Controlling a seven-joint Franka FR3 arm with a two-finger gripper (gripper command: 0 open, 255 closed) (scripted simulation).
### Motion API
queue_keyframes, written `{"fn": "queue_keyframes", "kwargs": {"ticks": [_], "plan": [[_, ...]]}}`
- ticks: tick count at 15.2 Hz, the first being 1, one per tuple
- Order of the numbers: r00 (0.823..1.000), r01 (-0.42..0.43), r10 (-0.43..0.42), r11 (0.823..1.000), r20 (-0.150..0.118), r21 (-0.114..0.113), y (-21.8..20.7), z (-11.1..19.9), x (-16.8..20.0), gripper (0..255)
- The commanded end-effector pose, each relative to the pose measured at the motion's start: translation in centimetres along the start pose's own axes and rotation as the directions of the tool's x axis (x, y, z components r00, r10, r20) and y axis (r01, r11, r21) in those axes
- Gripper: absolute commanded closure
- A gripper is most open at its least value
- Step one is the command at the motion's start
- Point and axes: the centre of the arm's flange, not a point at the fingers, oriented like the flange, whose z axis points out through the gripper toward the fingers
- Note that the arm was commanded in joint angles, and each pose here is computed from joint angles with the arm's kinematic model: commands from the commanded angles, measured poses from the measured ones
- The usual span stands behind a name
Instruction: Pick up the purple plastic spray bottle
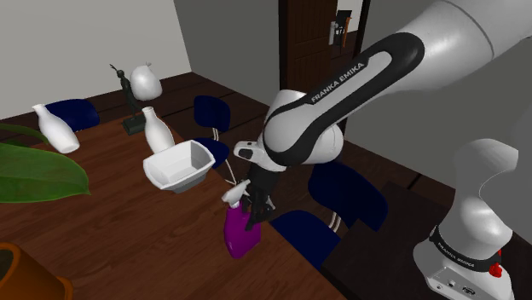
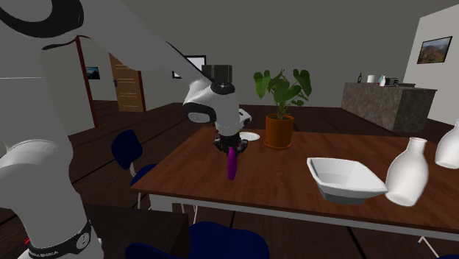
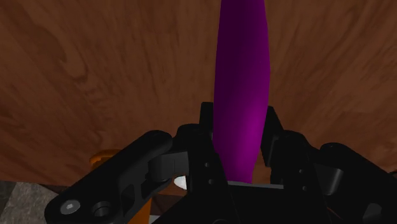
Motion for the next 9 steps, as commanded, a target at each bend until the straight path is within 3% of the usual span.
{"fn": "queue_keyframes", "kwargs": {"ticks": [1, 9], "plan": [[1.0, 0.0, 0.0, 1.0, 0.0, 0.0, 0.0, -0.9, 0.6, 255], [1.0, 0.0, 0.0, 1.0, 0.001, 0.0, 0.0, -3.7, 2.3, 255]]}}
